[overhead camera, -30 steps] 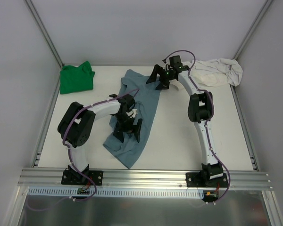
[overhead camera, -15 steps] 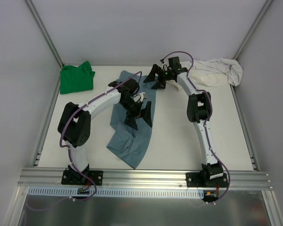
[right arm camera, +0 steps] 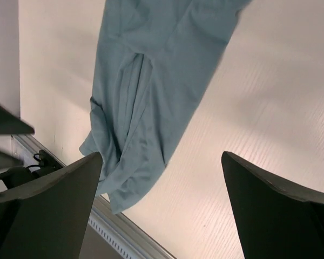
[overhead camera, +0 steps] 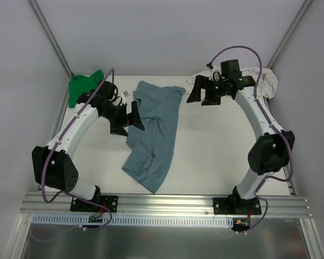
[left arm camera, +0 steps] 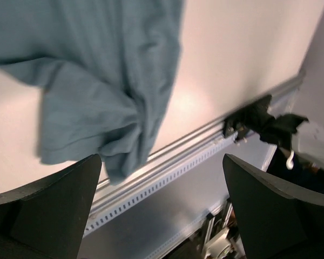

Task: Fold and stack the t-shirts
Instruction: Rotate the tshirt 90 degrees

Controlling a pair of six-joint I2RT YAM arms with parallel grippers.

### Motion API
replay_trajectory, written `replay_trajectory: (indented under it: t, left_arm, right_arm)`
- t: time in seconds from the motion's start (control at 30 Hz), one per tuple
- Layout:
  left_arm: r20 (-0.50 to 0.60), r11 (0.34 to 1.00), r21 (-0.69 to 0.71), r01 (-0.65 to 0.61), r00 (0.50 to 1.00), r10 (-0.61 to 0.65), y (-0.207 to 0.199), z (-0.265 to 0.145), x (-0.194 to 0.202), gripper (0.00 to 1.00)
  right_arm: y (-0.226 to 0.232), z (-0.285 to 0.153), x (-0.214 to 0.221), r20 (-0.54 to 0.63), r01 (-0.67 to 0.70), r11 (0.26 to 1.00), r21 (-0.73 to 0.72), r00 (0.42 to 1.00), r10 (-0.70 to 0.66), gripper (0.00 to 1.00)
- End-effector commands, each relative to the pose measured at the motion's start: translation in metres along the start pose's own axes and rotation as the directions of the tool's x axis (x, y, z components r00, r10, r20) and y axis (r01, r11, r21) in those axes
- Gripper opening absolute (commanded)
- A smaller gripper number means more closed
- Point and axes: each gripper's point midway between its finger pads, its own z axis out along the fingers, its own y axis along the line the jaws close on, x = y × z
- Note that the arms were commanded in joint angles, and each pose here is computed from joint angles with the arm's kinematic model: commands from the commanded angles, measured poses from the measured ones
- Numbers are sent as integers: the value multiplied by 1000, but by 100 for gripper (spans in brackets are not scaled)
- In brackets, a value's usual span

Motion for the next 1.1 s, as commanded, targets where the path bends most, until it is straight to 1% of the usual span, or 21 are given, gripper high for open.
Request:
replay_trajectory:
  t: [0.0,0.07,0.1,0.13,0.17,0.2,0.23,0.27,0.3,0.4,0.43,0.53,0.63,0.83,0.97,1.07]
  left_arm:
    - [4,996,-51,71,998,-70,42,11,4,99]
    - [7,996,-32,79,997,-78,45,23,-3,99]
    - [18,997,-17,81,997,-81,44,28,-11,99]
    - [30,996,4,89,996,-89,42,38,-27,99]
    - [6,994,45,96,995,-96,35,42,-31,99]
    - [-11,993,66,94,996,-93,30,46,-36,99]
    - [-73,990,46,134,989,-131,35,56,-33,97]
    - [-56,994,49,98,994,-95,28,51,-45,97]
    - [-60,996,49,78,995,-75,26,51,-46,97]
    - [-31,999,21,35,999,-35,25,42,-55,97]
    - [-25,1000,11,23,999,-23,25,39,-56,97]
    - [-12,999,5,32,999,-31,24,34,-52,97]
    - [-9,999,8,44,999,-44,23,31,-45,98]
    - [18,999,15,47,999,-47,18,23,-46,97]
    - [29,998,33,45,998,-46,13,23,-50,97]
    - [32,998,39,42,999,-43,12,23,-50,97]
  right_arm:
    - [-8,1,61,-116,8,998,56,993,-2,100]
    - [3,9,75,-147,18,999,44,989,-12,99]
    - [5,16,80,-166,19,999,47,986,-11,99]
    - [20,21,80,-178,43,999,26,983,-38,100]
    - [29,26,80,-194,52,999,15,980,-48,100]
    - [39,39,90,-254,61,998,6,966,-57,99]
    - [54,41,79,-239,85,996,-17,967,-87,99]
    - [61,46,81,-258,87,996,-33,962,-93,99]
    - [68,60,91,-299,91,995,-46,949,-101,99]
    - [82,82,104,-336,77,994,-78,937,-99,100]
    - [79,91,113,-364,57,996,-67,928,-77,100]
    - [80,106,128,-412,54,997,-60,908,-74,100]
    - [81,114,141,-444,47,997,-54,894,-66,100]
    - [77,135,168,-513,52,998,-27,857,-59,100]
    - [85,150,182,-545,52,998,-36,836,-64,99]
    - [98,160,183,-555,69,996,-58,827,-89,100]
